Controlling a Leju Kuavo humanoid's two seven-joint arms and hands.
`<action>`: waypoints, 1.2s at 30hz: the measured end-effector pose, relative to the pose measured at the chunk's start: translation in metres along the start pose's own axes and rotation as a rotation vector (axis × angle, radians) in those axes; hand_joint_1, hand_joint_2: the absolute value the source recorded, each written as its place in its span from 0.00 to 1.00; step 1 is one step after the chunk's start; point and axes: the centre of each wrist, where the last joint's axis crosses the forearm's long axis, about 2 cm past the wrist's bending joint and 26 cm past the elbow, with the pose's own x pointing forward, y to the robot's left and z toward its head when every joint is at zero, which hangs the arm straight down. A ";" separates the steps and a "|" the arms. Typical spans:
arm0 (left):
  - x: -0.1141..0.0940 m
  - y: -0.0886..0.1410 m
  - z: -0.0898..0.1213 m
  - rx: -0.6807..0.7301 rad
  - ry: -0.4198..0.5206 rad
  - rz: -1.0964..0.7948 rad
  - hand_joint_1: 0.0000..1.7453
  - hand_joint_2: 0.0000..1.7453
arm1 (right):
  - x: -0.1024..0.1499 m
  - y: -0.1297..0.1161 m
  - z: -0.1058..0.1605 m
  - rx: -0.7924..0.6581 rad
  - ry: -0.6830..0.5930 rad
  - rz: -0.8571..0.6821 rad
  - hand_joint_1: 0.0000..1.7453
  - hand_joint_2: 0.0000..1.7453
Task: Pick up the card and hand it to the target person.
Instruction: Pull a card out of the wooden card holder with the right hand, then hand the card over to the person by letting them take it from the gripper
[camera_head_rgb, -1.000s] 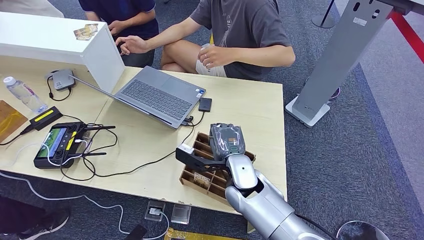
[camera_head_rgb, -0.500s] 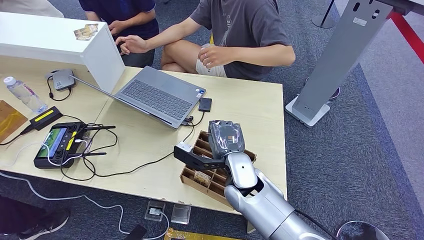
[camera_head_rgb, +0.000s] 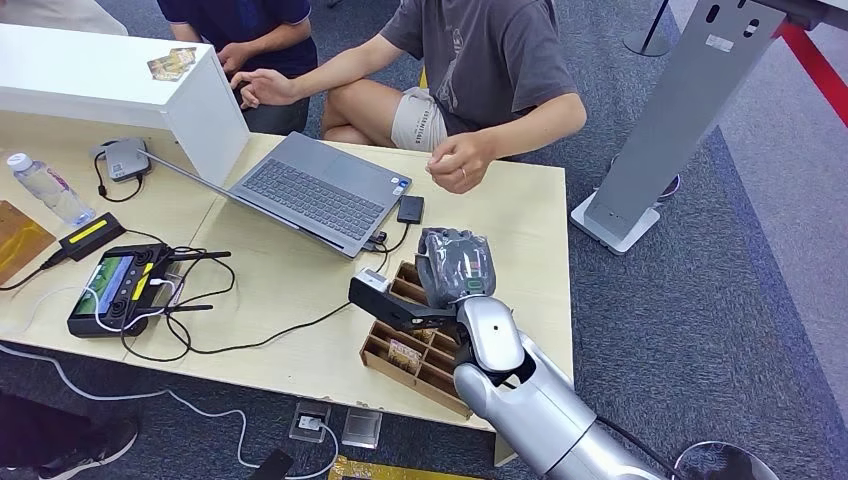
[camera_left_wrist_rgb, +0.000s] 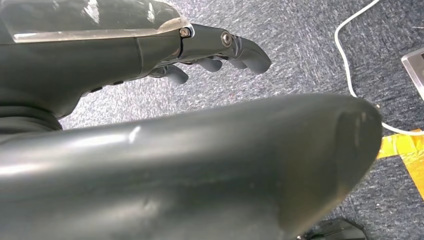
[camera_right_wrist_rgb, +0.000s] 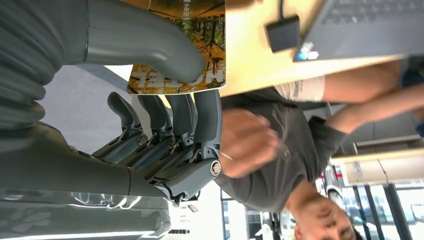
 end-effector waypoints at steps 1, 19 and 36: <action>0.000 0.000 0.000 0.000 0.000 0.000 0.00 0.00 | 0.000 -0.004 0.000 -0.016 -0.001 -0.011 0.84 1.00; 0.000 0.000 0.000 0.006 -0.020 -0.015 0.00 0.00 | -0.023 -0.093 -0.016 -0.453 -0.018 0.022 0.78 1.00; 0.012 -0.001 0.000 -0.024 -0.318 -0.652 0.00 0.00 | -0.056 -0.068 -0.045 -0.321 0.057 0.214 0.45 1.00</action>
